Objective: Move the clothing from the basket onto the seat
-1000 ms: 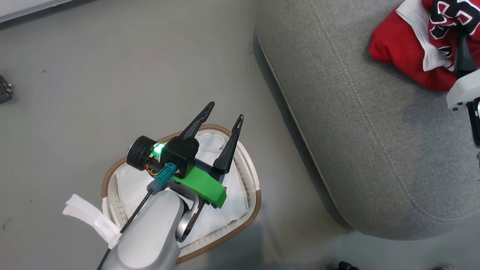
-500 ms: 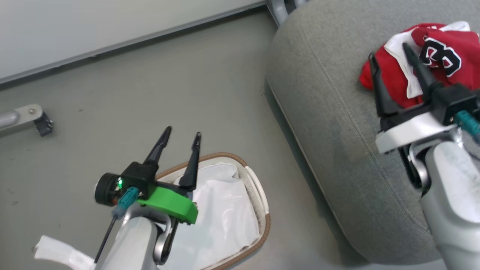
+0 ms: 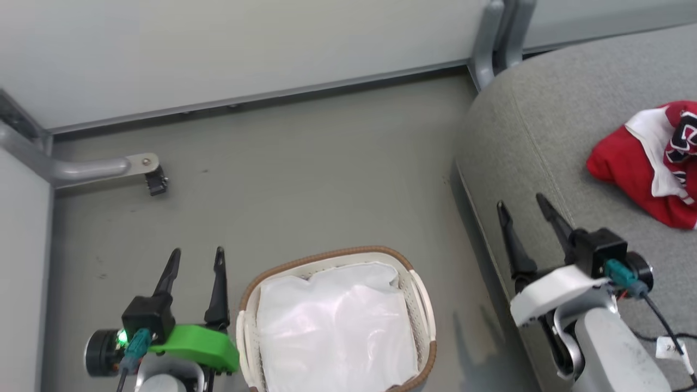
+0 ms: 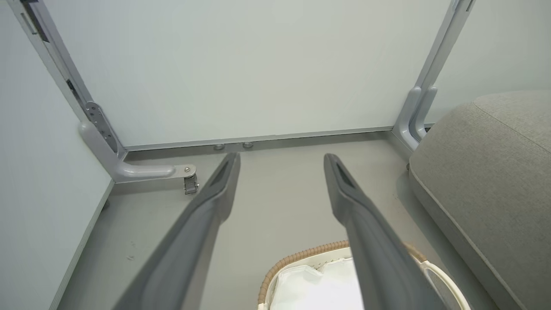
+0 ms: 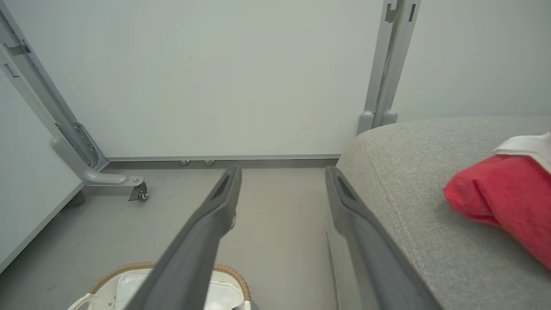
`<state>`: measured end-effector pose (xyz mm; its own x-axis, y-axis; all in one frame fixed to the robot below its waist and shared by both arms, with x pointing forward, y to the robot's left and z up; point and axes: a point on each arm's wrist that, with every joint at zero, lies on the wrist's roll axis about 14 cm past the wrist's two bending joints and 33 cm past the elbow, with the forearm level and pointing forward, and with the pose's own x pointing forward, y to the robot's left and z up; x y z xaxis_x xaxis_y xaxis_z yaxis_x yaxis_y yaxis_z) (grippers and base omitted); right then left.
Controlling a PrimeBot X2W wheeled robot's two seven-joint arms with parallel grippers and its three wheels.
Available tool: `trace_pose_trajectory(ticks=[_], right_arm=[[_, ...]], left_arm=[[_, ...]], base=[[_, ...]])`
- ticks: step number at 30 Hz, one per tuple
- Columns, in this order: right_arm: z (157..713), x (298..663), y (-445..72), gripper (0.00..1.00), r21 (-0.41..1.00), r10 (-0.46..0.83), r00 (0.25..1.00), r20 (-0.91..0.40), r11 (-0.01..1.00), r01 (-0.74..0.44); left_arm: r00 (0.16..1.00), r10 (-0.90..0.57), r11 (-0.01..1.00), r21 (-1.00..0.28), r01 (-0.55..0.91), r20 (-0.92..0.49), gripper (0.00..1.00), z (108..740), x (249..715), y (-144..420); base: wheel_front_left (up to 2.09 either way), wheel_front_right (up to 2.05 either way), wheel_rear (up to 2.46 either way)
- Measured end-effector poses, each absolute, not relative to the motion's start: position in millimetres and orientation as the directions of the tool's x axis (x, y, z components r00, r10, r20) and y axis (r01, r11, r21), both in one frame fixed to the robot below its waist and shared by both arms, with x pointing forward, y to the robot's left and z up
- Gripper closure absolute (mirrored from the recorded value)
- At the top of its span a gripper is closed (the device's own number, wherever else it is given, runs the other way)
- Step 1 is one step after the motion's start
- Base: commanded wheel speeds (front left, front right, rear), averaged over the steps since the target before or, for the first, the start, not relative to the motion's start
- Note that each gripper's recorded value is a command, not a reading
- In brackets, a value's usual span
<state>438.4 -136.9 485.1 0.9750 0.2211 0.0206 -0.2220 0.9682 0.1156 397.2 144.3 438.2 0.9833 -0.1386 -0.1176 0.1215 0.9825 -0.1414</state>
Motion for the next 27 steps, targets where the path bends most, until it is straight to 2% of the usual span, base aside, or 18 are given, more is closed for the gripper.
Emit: trace_pose_trajectory(ticks=[8, 16, 17, 21, 27], right_arm=[[472, 408, -118, 0.00, 0.141, 0.257, 0.966, -0.022, 0.957, -0.252], [473, 392, -116, 0.00, 0.160, 0.249, 0.968, -0.022, 0.957, -0.242], [472, 392, -116, 1.00, 0.159, 0.249, 0.968, -0.024, 0.957, -0.242], [458, 385, -116, 1.00, 0.172, 0.248, 0.966, -0.069, 0.957, -0.233], [456, 385, -125, 1.00, 0.271, 0.208, 0.974, -0.088, 0.946, -0.177]], left_arm=[[0.991, -0.015, 0.989, -0.145, -0.004, -0.133, 0.00, 438, 358, 180], [0.992, 0.030, 0.983, -0.175, -0.052, -0.125, 0.00, 440, 335, 194], [0.991, 0.029, 0.983, -0.177, -0.052, -0.129, 1.00, 439, 334, 194], [0.985, 0.028, 0.981, -0.183, -0.059, -0.168, 1.00, 427, 329, 192], [0.979, 0.057, 0.954, -0.278, -0.111, -0.198, 1.00, 423, 329, 198]], base=[[0.00, 0.00, 0.00], [0.00, 0.00, 0.00], [0.00, 0.00, 0.00], [0.00, 0.00, 0.00], [0.00, 0.00, 0.00]])
